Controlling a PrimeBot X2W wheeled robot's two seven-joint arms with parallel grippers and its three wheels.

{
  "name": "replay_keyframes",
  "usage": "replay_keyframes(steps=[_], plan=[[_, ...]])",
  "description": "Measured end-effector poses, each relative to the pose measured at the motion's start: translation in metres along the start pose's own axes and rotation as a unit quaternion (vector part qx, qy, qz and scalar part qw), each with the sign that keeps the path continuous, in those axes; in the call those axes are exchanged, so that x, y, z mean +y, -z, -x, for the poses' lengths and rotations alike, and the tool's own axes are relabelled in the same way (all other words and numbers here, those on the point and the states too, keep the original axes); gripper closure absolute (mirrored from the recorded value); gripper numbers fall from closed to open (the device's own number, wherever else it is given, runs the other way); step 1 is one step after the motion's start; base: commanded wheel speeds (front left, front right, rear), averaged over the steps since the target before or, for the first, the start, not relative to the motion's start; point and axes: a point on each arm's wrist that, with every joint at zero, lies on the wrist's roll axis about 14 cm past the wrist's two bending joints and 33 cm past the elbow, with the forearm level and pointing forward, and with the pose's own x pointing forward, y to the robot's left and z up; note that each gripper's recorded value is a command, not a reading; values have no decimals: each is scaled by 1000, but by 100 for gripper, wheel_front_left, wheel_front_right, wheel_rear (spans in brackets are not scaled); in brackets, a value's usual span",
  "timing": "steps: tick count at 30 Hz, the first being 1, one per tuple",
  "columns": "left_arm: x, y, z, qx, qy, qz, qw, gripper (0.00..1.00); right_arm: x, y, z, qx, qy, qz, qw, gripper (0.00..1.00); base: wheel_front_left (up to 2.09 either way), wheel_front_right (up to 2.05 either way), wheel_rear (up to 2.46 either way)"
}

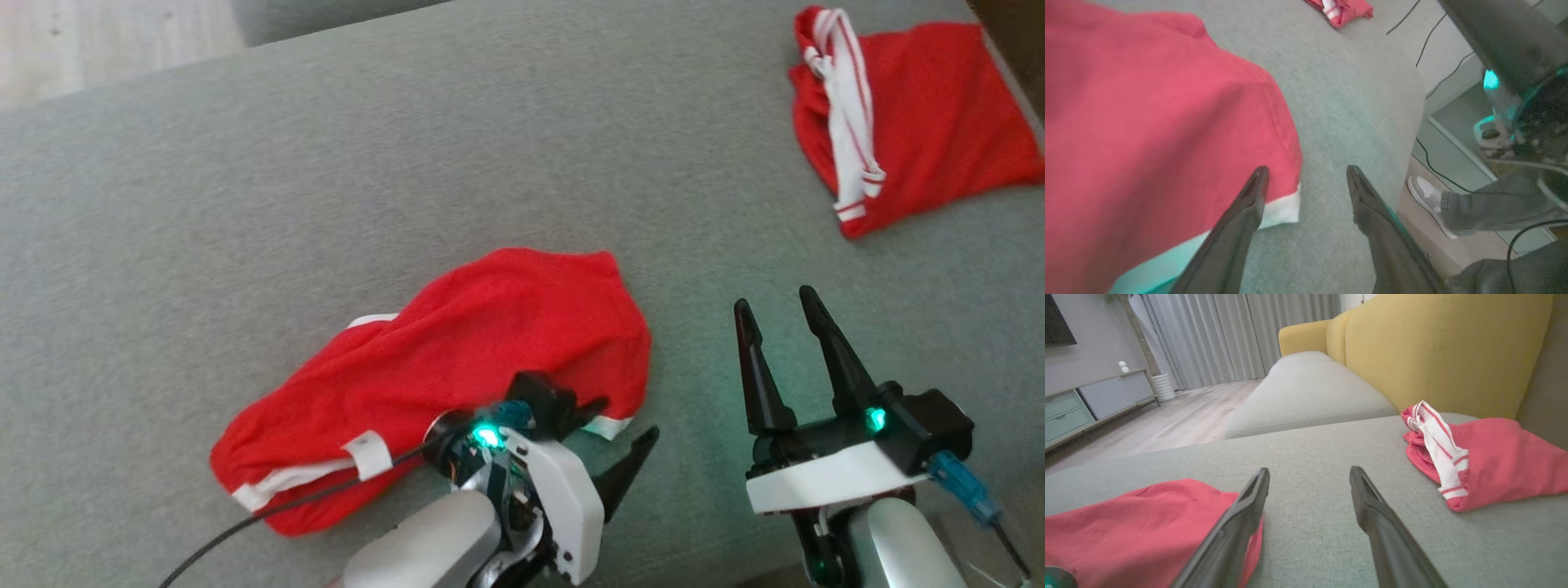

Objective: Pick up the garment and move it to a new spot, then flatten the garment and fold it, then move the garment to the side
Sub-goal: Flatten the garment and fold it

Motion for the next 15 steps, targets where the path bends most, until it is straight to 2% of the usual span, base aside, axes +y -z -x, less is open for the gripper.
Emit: replay_keyframes(steps=[5,11,12,13,14,15], plan=[[0,18,-6,37,5,-5,999,0,-8,-1,5,-1,14,2,1000,0,0,0,0],[11,25,-8,47,-20,-27,998,2,-10,-4,8,-5,17,3,1000,0,0,0,0],[11,25,-9,47,-21,-27,998,21,-10,-4,7,-5,17,3,1000,0,0,0,0],[12,25,-9,47,-23,-27,998,51,-9,-4,7,-5,16,3,1000,0,0,0,0],[15,25,-10,46,-28,-27,998,57,-9,-5,7,-6,16,3,1000,0,0,0,0],[18,25,-9,45,-34,-30,998,67,-9,-5,7,-6,15,3,1000,0,0,0,0]])
